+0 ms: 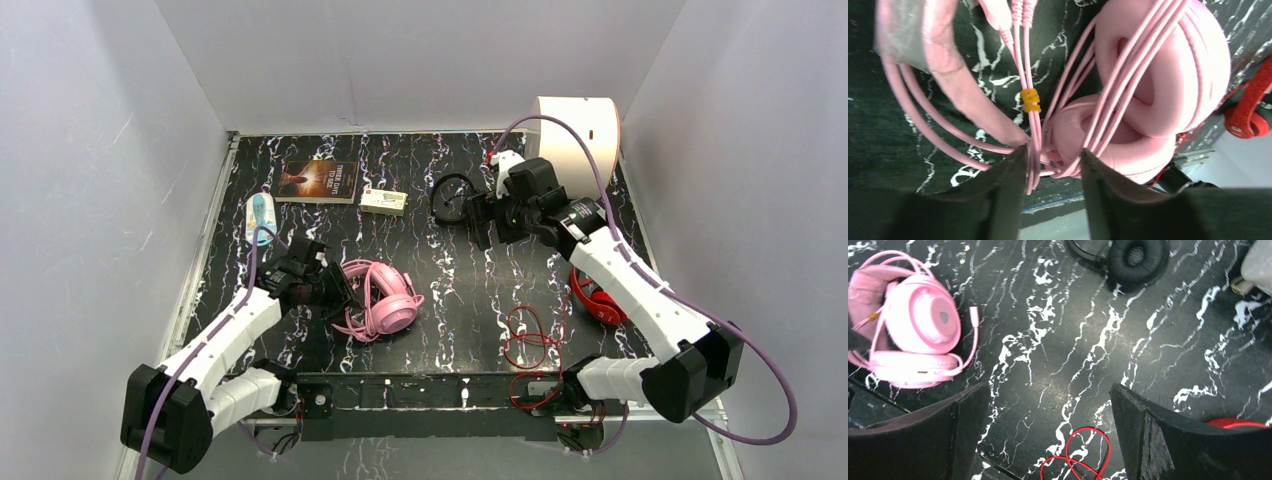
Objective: Wrap the headphones
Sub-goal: Place the headphones at the center of the board, then pick up the headphones from the center of the board.
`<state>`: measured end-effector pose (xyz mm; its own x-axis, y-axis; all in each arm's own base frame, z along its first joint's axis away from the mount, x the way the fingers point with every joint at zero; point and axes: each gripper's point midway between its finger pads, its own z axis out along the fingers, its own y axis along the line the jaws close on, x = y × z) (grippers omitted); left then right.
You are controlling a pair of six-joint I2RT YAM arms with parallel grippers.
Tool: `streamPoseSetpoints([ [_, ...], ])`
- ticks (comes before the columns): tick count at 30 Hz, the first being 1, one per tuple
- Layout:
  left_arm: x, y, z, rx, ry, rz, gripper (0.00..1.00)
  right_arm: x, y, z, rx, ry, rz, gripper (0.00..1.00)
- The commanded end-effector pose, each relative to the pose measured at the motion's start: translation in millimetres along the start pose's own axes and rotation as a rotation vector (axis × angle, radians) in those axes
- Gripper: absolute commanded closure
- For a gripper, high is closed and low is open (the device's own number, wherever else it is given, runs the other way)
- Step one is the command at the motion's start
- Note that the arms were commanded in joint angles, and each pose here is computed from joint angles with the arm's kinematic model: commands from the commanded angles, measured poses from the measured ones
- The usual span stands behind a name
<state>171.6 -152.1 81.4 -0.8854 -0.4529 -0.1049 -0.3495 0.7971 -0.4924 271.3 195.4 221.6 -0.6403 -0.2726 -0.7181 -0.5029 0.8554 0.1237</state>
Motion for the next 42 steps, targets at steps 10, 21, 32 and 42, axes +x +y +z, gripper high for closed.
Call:
streamPoseSetpoints([
  [10,-34.5,-0.9,-40.1,-0.067,-0.213,0.071,0.17,74.3,-175.9,11.0,0.409,0.047,0.655,0.02],
  [21,-62.1,-59.4,-100.8,0.091,-0.345,0.341,0.02,161.3,-227.4,47.7,0.573,0.243,0.769,0.16],
  [32,-39.3,-101.1,-143.4,0.304,-0.296,0.382,0.02,162.9,-204.5,39.8,0.533,0.136,0.779,0.85],
  [42,-21.0,-189.0,-186.9,0.737,-0.148,0.236,0.02,9.9,-24.9,-52.1,-0.203,-0.275,0.297,1.00],
])
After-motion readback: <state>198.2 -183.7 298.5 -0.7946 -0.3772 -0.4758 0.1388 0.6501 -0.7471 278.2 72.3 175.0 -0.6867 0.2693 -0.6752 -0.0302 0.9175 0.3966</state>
